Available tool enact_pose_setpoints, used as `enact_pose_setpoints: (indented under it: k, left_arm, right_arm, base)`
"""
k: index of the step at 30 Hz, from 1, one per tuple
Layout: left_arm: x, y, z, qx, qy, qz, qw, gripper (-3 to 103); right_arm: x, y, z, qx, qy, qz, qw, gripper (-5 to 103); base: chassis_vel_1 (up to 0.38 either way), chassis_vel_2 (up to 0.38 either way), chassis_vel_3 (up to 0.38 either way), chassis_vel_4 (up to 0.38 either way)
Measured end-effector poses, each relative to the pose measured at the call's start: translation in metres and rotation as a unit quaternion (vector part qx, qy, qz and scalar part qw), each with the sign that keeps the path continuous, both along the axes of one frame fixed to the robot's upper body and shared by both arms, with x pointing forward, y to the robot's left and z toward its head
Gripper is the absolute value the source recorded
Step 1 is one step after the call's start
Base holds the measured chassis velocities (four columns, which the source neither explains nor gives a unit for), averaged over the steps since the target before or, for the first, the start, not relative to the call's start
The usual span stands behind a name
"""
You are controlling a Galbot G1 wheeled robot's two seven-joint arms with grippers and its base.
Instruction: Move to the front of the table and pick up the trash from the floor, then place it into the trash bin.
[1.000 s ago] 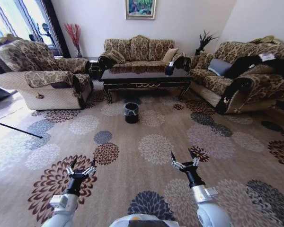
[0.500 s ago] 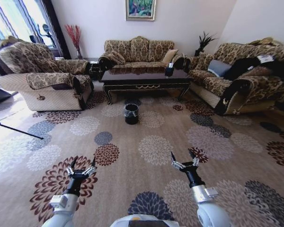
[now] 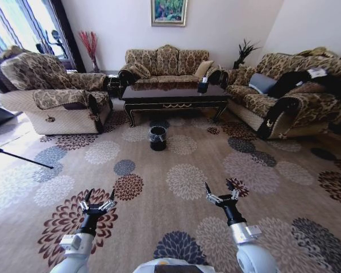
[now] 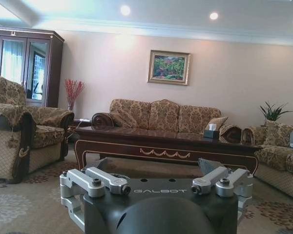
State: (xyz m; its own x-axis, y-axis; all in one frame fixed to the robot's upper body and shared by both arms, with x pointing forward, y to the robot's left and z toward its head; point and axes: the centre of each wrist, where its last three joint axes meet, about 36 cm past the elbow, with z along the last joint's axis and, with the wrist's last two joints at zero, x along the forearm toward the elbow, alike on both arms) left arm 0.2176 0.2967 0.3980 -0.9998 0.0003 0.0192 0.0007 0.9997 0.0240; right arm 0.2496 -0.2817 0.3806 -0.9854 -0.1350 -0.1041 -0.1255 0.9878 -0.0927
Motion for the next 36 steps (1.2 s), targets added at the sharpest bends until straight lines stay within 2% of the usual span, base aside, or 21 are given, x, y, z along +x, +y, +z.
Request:
enact_pose_setpoints:
  k: [36]
  left_arm:
    - [0.0, 0.0, 0.0, 0.0, 0.0, 0.0, 1.0, 100]
  right_arm:
    - [0.0, 0.0, 0.0, 0.0, 0.0, 0.0, 1.0, 100]
  base:
    - [0.0, 0.0, 0.0, 0.0]
